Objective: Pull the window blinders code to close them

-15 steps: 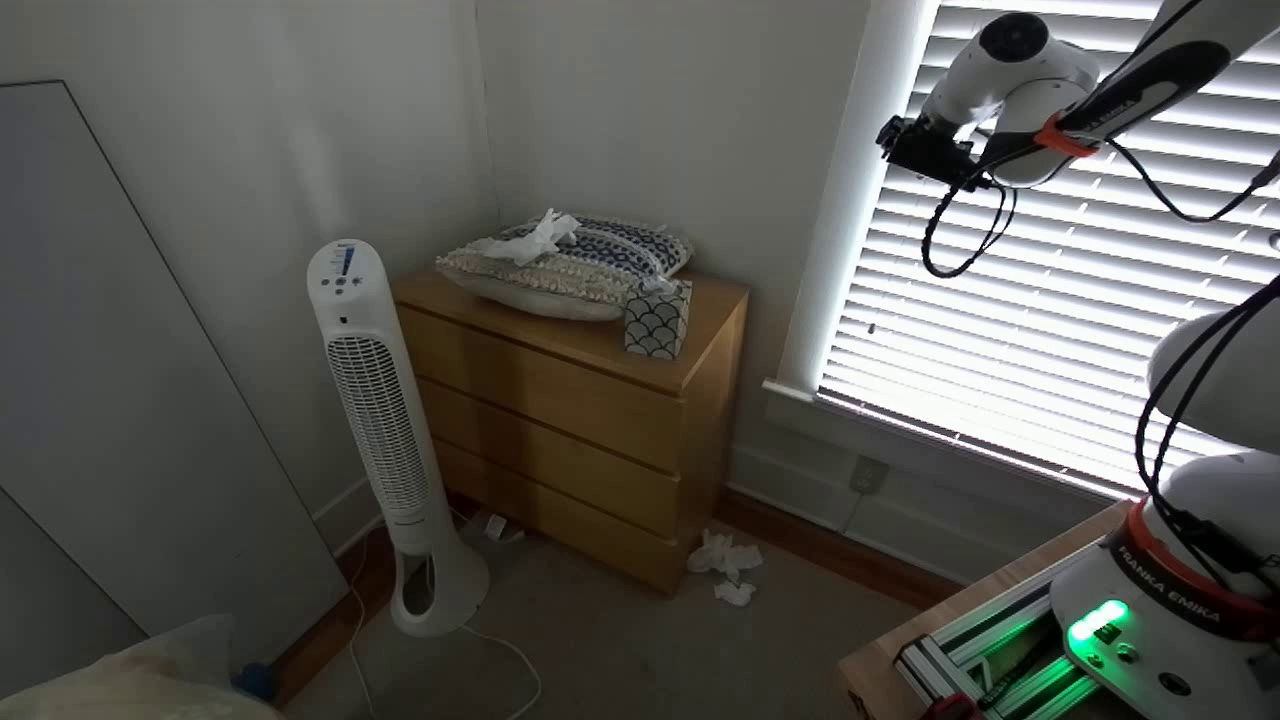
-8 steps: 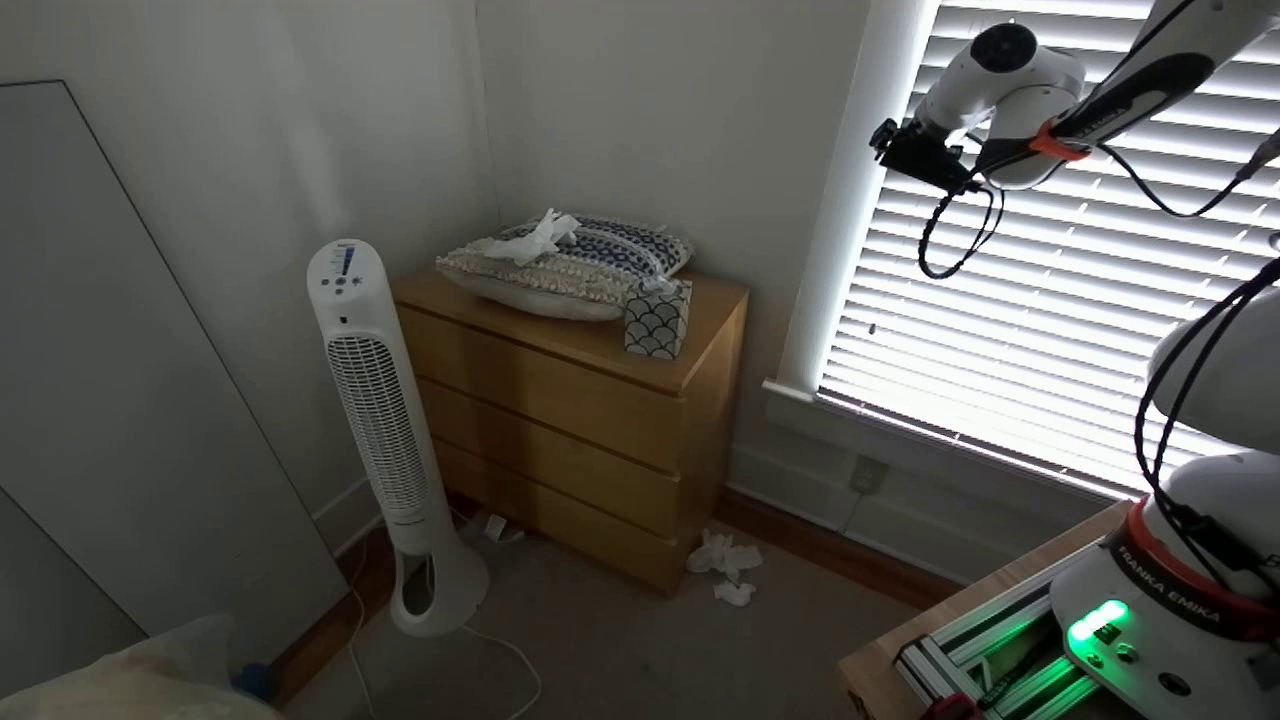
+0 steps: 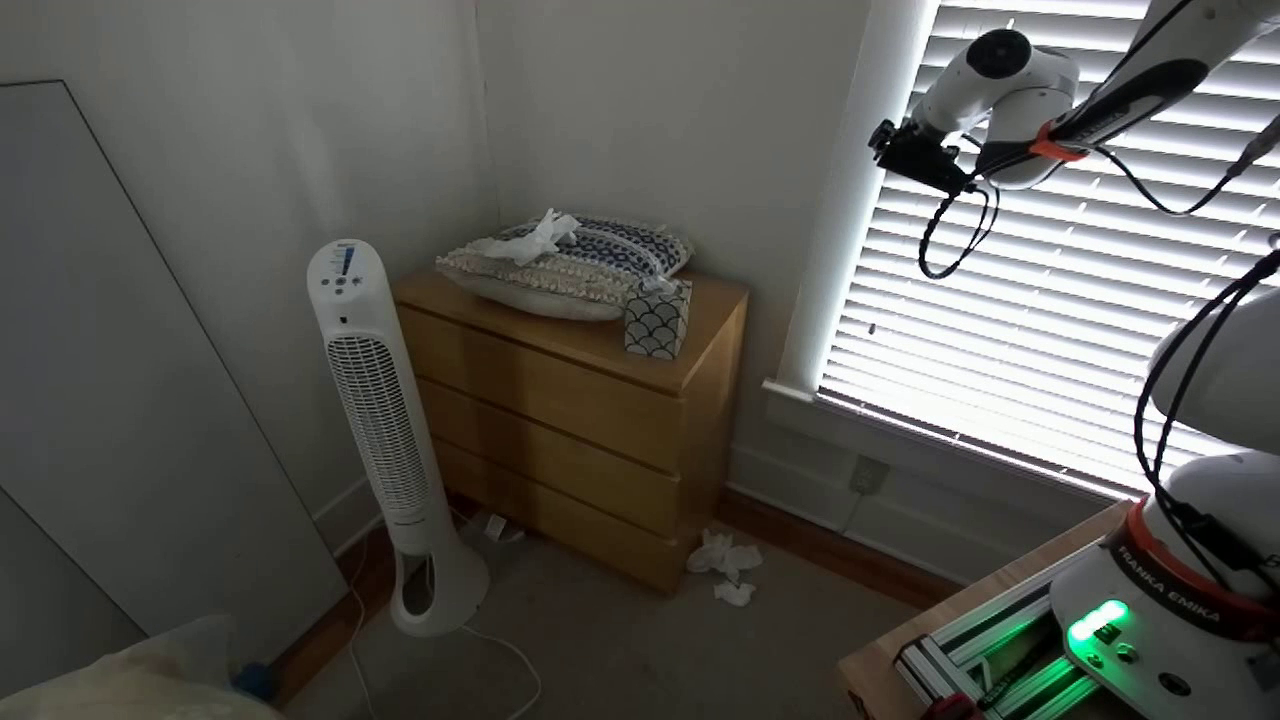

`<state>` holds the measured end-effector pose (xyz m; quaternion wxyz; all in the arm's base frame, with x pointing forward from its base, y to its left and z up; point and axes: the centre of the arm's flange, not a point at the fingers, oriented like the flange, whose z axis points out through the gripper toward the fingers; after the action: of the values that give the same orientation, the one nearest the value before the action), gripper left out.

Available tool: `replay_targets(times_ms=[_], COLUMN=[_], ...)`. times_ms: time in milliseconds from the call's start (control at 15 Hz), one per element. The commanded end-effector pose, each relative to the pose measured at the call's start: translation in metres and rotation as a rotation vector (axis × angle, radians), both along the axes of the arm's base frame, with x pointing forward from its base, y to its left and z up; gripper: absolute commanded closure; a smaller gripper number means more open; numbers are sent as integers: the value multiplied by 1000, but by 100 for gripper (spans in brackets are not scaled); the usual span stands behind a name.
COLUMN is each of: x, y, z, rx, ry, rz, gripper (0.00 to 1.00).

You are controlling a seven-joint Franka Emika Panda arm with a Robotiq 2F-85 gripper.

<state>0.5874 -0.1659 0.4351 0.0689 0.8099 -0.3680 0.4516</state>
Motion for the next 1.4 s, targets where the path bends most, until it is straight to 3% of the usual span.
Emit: replay_targets(times_ms=[0, 400, 533, 600, 867, 1333], x=[4, -2, -3, -4, -9, -13], y=[2, 7, 6, 6, 5, 10], z=[-11, -20, -30, -35, -57, -93], rx=[1, 15, 5, -4, -38, -12], ry=[-3, 53, 86, 99, 147, 223], rz=[-20, -79, -113, -127, -181, -192], gripper=[43, 89, 100, 95, 95, 95])
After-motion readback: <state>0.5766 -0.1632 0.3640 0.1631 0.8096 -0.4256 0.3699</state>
